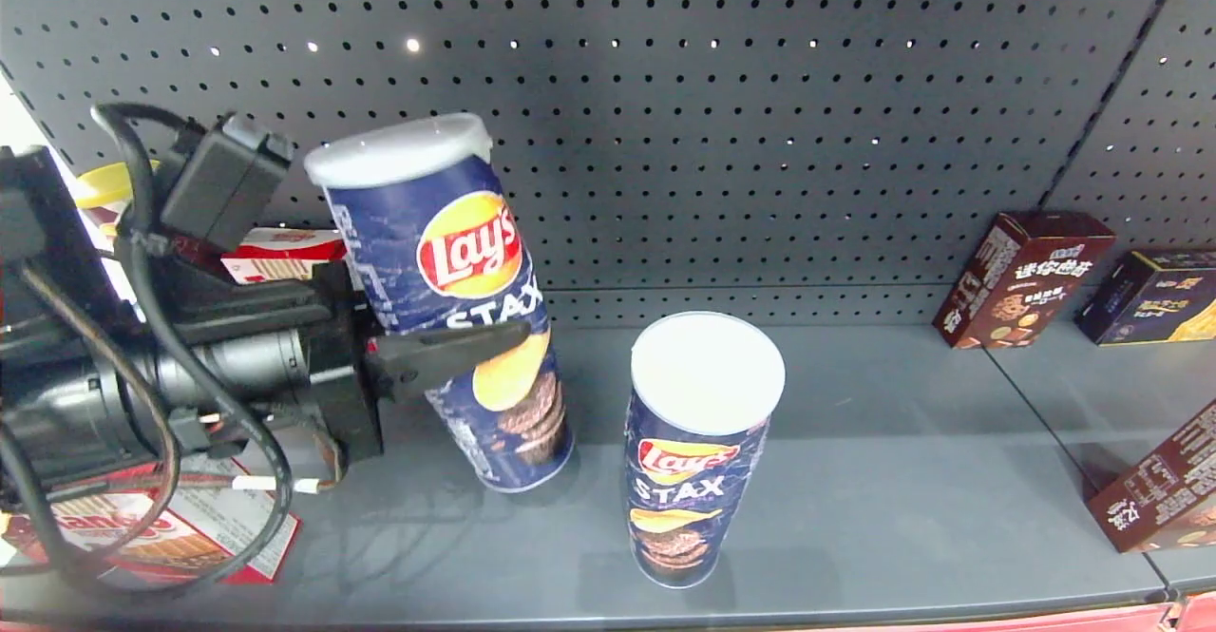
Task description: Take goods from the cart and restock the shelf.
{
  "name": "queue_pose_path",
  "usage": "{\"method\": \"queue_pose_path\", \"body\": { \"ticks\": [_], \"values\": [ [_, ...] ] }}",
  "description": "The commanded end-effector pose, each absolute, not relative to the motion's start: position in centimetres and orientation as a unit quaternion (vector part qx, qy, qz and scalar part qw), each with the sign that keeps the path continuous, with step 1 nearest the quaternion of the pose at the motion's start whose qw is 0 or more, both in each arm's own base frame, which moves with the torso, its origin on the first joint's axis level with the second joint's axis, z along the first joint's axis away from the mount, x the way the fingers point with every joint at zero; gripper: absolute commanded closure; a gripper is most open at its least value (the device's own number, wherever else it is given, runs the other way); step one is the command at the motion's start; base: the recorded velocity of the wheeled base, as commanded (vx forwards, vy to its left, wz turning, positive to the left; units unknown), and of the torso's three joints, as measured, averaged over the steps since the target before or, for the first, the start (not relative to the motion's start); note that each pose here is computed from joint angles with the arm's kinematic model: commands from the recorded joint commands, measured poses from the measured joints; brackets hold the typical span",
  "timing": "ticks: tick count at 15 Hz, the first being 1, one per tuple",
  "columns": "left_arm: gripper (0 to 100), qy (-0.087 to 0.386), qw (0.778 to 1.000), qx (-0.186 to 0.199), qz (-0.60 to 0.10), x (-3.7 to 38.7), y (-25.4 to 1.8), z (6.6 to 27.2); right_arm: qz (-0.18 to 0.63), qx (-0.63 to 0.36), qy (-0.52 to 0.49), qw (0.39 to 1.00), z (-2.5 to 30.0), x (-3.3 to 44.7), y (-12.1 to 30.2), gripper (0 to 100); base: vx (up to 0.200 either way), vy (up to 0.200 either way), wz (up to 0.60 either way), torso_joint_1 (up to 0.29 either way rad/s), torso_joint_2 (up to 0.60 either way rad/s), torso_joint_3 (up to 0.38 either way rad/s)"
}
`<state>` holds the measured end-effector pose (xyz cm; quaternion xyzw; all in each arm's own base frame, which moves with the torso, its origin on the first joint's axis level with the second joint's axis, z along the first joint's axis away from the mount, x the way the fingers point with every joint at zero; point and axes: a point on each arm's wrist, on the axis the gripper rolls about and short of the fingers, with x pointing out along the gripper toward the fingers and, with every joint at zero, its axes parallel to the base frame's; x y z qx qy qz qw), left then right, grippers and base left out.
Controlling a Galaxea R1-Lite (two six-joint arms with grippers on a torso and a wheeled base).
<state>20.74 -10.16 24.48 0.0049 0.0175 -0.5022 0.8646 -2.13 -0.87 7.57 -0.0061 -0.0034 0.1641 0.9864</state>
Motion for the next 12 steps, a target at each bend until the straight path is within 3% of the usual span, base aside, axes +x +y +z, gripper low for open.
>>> {"method": "queue_pose_path", "body": {
  "ticks": [1, 6, 12],
  "values": [
    [100, 0.026, 0.862, 0.006, -0.507, 23.5, -11.4, 25.3, 0.164, -0.007, -0.003, 0.986, 7.6, -2.1, -0.9, 0, 0.0, 0.0, 0.0, 0.0, 0.0, 0.0],
    [100, 0.053, 0.858, 0.004, -0.511, 24.7, -12.1, 24.9, 0.164, -0.007, -0.003, 0.986, 7.6, -2.1, -0.9, 0, 0.0, 0.0, 0.0, 0.0, 0.0, 0.0],
    [100, 0.037, 0.854, 0.063, -0.515, 28.2, -13.6, 23.9, 0.164, -0.007, -0.003, 0.986, 7.6, -2.1, -0.9, 0, 0.0, 0.0, 0.0, 0.0, 0.0, 0.0]
  ]
}}
